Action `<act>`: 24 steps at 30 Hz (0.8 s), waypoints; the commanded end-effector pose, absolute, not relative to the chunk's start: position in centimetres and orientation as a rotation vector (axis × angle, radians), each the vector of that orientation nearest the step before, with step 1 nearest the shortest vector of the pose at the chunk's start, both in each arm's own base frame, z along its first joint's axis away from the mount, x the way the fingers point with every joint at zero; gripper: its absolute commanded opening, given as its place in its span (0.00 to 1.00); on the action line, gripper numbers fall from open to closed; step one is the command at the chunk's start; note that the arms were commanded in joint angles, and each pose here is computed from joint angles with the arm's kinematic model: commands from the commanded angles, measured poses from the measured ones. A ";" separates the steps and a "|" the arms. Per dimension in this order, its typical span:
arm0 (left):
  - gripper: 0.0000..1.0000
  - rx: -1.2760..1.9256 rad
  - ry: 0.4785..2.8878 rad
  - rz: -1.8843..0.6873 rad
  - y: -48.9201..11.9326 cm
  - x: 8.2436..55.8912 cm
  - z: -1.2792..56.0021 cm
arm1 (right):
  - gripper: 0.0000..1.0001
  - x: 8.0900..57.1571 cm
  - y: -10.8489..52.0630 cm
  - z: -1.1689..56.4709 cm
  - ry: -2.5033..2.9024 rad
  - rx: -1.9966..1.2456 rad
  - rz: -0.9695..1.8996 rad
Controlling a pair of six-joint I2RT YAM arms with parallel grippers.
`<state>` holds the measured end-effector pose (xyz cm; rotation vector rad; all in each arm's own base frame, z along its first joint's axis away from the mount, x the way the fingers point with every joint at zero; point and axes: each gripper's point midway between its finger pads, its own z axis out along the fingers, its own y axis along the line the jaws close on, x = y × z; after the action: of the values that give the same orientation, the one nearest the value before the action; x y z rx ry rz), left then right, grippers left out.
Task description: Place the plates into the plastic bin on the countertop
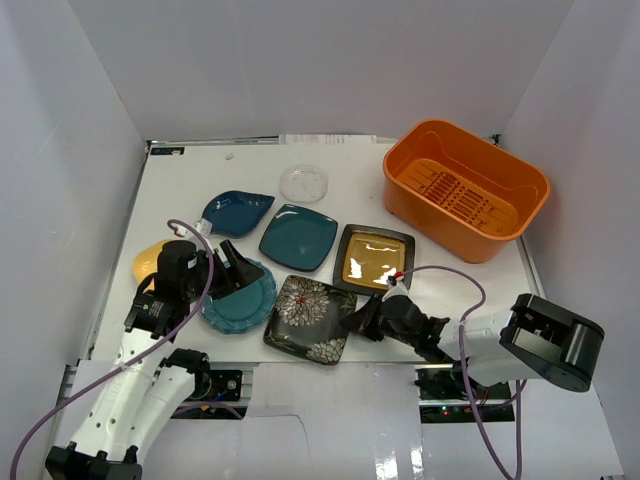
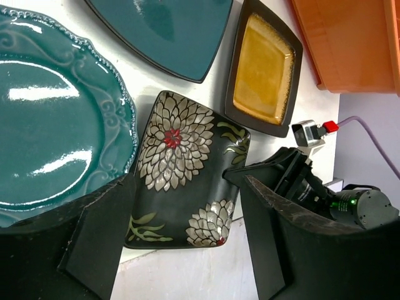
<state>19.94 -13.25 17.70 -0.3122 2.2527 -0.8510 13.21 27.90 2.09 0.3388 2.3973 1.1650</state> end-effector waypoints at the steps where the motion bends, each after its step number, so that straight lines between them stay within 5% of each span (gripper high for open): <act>1: 0.78 -0.250 2.226 -0.878 -13.8 20.2 18.3 | 0.09 13.1 26.4 1.0 2.385 0.429 1.149; 7: 0.77 -0.172 2.208 -0.914 -14.5 20.3 19.3 | 0.08 14.5 24.9 6.0 2.275 0.323 1.058; 17: 0.70 -0.091 2.129 -1.144 -17.1 19.8 20.5 | 0.08 24.8 18.7 35.6 1.644 0.171 0.811; 24: 0.66 -0.113 2.145 -1.354 -19.1 18.7 19.0 | 0.08 34.9 11.0 44.8 1.567 0.212 0.695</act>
<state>18.98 -17.79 17.38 -0.1560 2.2052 -1.2251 32.67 12.85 38.82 0.2902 1.6993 0.6480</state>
